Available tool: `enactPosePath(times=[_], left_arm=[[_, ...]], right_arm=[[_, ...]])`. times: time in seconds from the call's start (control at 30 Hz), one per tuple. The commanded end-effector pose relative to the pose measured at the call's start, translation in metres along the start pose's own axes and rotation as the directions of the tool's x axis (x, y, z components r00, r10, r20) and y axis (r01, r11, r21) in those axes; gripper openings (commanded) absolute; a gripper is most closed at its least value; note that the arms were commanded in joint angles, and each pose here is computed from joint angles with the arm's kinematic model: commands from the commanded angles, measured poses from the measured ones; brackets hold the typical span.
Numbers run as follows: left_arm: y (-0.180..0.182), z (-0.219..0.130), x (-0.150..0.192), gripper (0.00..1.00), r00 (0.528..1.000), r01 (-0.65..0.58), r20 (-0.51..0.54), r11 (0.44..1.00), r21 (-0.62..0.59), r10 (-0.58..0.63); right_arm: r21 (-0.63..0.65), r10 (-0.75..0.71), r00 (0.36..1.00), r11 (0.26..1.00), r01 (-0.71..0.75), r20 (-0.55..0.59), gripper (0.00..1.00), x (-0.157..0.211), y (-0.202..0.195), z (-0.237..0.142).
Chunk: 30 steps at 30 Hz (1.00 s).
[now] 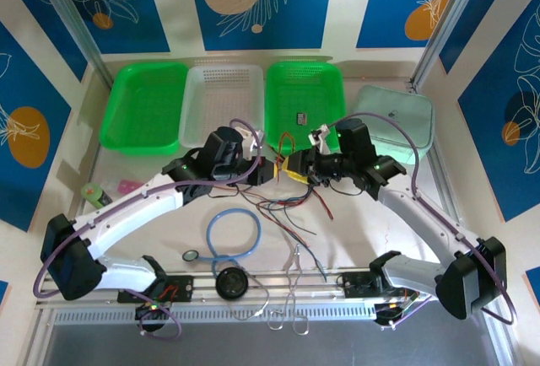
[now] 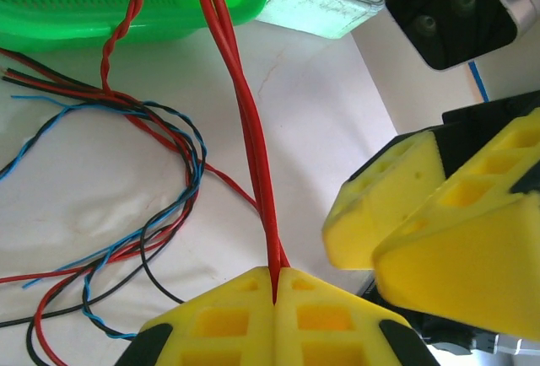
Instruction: Untangle the cables
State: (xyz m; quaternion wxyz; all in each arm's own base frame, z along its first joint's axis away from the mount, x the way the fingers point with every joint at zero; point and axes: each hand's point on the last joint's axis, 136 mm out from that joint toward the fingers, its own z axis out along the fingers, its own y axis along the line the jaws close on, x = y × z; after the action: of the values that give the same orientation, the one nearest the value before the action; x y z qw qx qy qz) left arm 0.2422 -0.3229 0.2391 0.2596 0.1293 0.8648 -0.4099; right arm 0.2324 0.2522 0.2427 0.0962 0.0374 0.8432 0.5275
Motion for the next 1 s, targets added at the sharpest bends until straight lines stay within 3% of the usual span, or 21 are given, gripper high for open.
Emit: enactPosePath(times=[0.0, 0.47, 0.7, 0.97], left_arm=[[-0.015, -0.008, -0.012, 0.0, 0.999, 0.034, 0.036, 0.996, 0.088, -0.037], [-0.031, -0.011, -0.025, 0.0, 0.994, 0.072, 0.067, 0.98, 0.186, -0.086], [-0.03, -0.012, -0.025, 0.0, 0.994, 0.076, 0.066, 0.98, 0.185, -0.089], [-0.031, -0.012, -0.028, 0.0, 0.993, 0.079, 0.073, 0.979, 0.188, -0.094]], right_arm=[[-0.097, -0.011, 1.0, 0.995, 0.008, -0.022, 0.37, 0.004, 0.017, -0.004], [-0.167, 0.001, 0.999, 0.986, -0.008, -0.046, 0.33, 0.007, 0.02, -0.002], [-0.192, 0.006, 0.999, 0.981, -0.013, -0.04, 0.21, 0.003, 0.022, -0.003], [-0.228, -0.01, 0.999, 0.974, -0.002, -0.051, 0.15, 0.003, 0.031, -0.004]])
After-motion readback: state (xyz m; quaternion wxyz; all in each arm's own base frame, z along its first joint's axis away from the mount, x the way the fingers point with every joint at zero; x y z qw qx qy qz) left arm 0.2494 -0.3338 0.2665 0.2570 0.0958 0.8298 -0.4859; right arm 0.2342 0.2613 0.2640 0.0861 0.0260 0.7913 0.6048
